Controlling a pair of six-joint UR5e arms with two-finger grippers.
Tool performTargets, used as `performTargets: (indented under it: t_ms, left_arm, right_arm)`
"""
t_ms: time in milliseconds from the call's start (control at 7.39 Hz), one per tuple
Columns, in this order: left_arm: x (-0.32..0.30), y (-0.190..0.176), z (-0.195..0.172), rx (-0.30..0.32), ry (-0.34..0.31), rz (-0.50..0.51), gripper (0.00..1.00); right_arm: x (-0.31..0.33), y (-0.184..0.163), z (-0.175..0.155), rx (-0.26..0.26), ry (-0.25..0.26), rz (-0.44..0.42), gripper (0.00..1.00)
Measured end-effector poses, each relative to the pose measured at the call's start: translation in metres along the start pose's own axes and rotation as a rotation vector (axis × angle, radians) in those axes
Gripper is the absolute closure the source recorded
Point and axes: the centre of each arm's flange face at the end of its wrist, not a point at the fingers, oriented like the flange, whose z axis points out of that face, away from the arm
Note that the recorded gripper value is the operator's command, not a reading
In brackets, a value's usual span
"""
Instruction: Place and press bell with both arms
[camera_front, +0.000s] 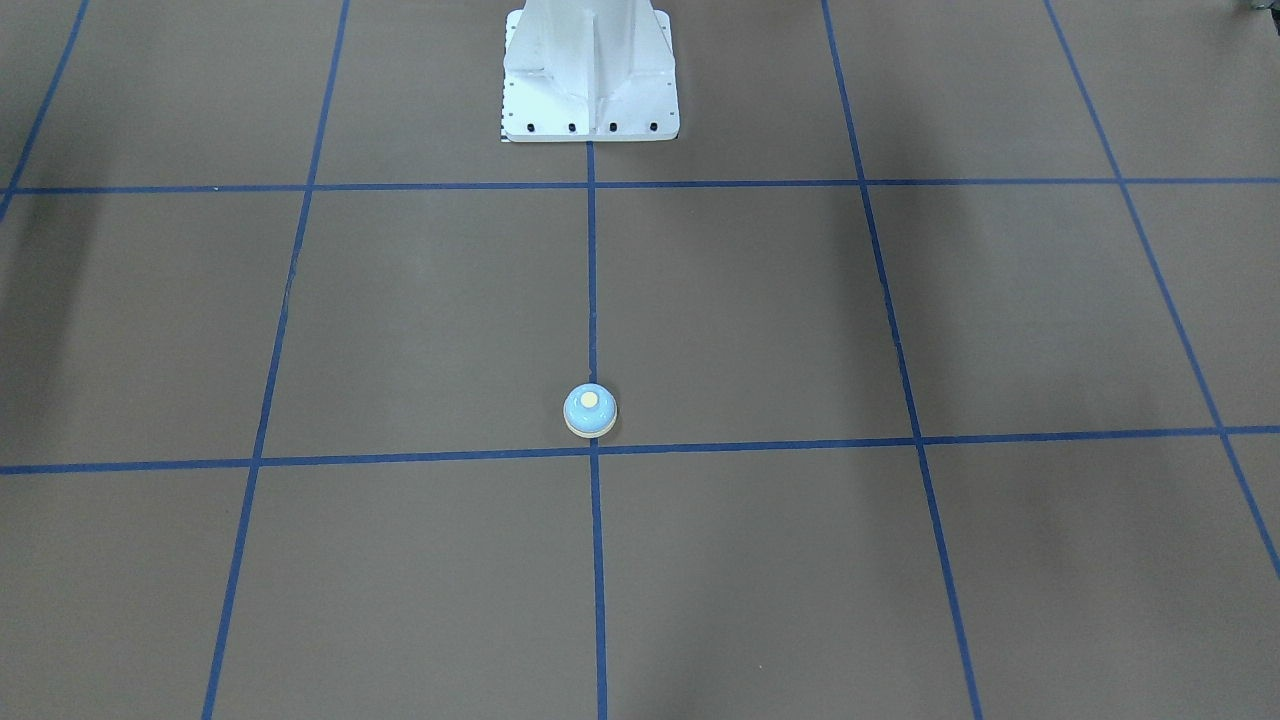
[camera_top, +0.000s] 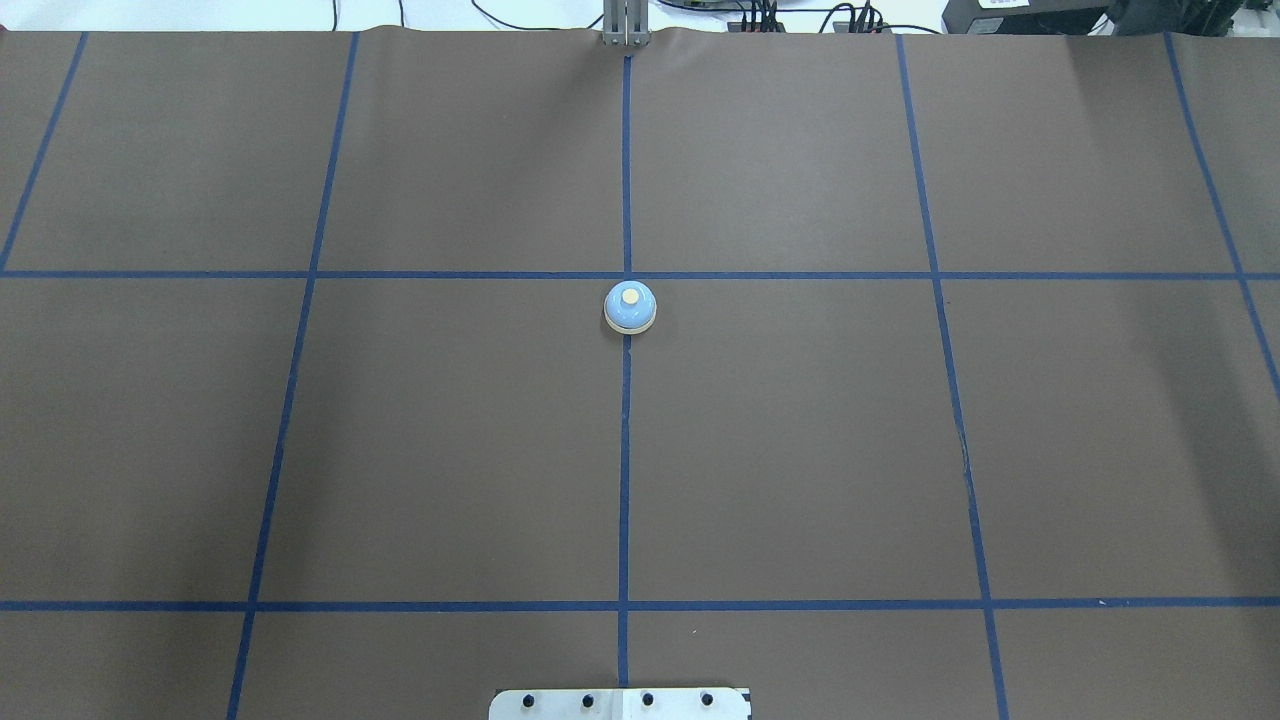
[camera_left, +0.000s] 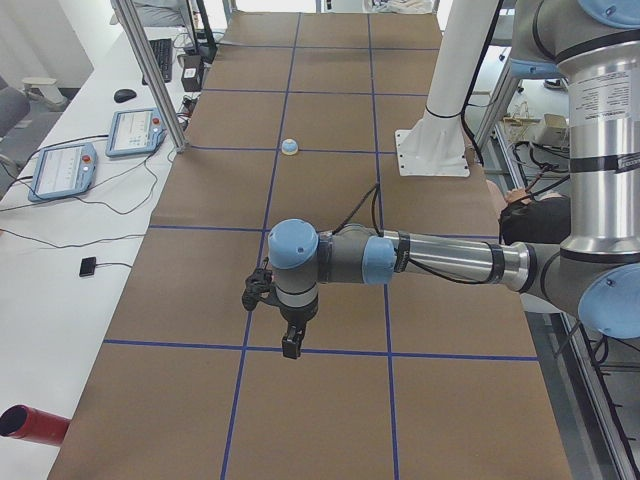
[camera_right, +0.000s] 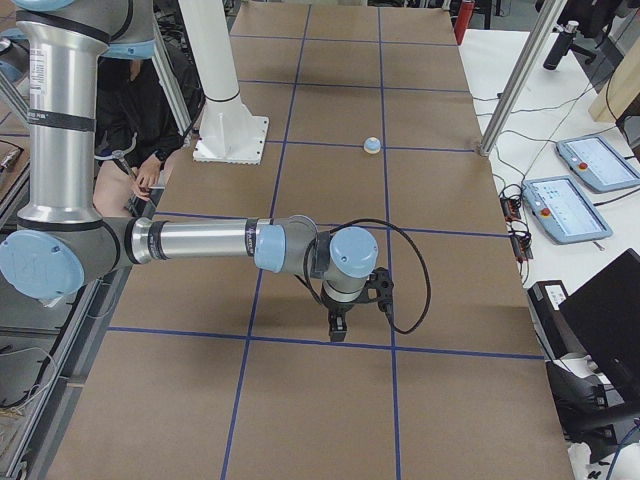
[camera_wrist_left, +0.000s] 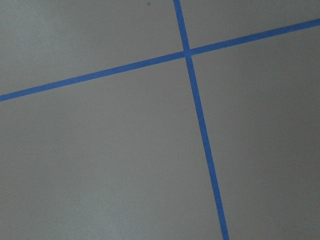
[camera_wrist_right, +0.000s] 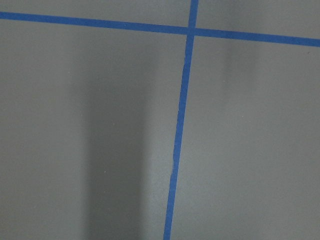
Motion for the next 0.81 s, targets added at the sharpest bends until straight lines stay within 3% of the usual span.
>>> performTargets:
  t_ms: [812]
  left_arm:
    - [-0.0026,0.0048,0.005,-0.01,0.003,-0.005,0.0]
  right_arm:
    - [0.0024,-0.0005,-0.0075,0.027,0.0,-0.006,0.0]
